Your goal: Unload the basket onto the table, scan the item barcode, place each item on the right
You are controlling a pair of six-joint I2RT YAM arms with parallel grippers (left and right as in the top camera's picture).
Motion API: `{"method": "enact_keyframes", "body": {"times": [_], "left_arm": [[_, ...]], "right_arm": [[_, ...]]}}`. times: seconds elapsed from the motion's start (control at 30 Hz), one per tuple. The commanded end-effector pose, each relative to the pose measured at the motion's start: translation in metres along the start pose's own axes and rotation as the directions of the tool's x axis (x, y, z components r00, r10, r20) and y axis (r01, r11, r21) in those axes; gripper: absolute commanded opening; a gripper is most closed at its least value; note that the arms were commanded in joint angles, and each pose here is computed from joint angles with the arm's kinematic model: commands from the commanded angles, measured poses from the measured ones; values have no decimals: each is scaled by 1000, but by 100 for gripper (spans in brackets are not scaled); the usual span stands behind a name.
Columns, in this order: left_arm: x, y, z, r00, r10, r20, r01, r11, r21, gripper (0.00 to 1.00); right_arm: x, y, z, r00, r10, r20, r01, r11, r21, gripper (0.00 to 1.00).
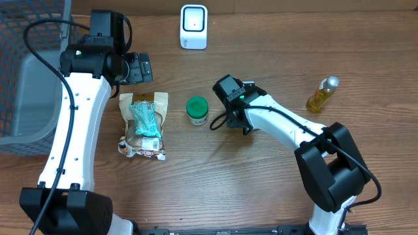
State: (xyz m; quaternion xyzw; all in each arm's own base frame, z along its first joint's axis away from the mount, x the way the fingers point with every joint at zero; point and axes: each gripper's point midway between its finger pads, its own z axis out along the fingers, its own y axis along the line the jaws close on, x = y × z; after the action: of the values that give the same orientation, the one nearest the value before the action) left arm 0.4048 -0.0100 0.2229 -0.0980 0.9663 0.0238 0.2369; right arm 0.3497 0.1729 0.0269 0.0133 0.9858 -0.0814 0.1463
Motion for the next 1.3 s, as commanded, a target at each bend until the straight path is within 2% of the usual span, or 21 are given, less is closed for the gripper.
{"method": "enact_keyframes", "body": {"times": [0.0,0.33,0.47,0.63,0.9,1.13,1.17,1.2,1.27], "left_arm": [[-7,-2,-6,999,22,28,-22,1000,0,100],[-7,-2,-6,999,22,28,-22,1000,0,99],[-7,-2,-6,999,22,28,-22,1000,0,100],[-7,-2,-6,999,22,28,-22,1000,0,100],[-7,-2,-6,999,22,28,-22,1000,0,100],[-7,-2,-6,999,22,28,-22,1000,0,100],[-7,-2,-6,999,22,28,-22,1000,0,100],[-7,-2,-6,999,22,27,-22,1000,0,100],[-7,-2,-6,999,22,27,-22,1000,0,100]], "right_arm": [[-10,3,-6,1000,8,24,-7,1000,-16,50],[-7,-2,8,998,-41,56,40,999,14,49],[-5,-12,15,996,-45,75,40,997,65,41],[-1,-14,20,996,-44,82,39,997,70,40],[1,-14,23,996,-44,79,38,997,66,22],[7,-5,24,998,-42,47,42,999,13,17],[8,-3,24,998,-42,42,42,999,3,7],[8,-1,24,998,-40,38,40,999,-7,4],[8,2,22,999,-33,34,34,999,-25,4]]}}
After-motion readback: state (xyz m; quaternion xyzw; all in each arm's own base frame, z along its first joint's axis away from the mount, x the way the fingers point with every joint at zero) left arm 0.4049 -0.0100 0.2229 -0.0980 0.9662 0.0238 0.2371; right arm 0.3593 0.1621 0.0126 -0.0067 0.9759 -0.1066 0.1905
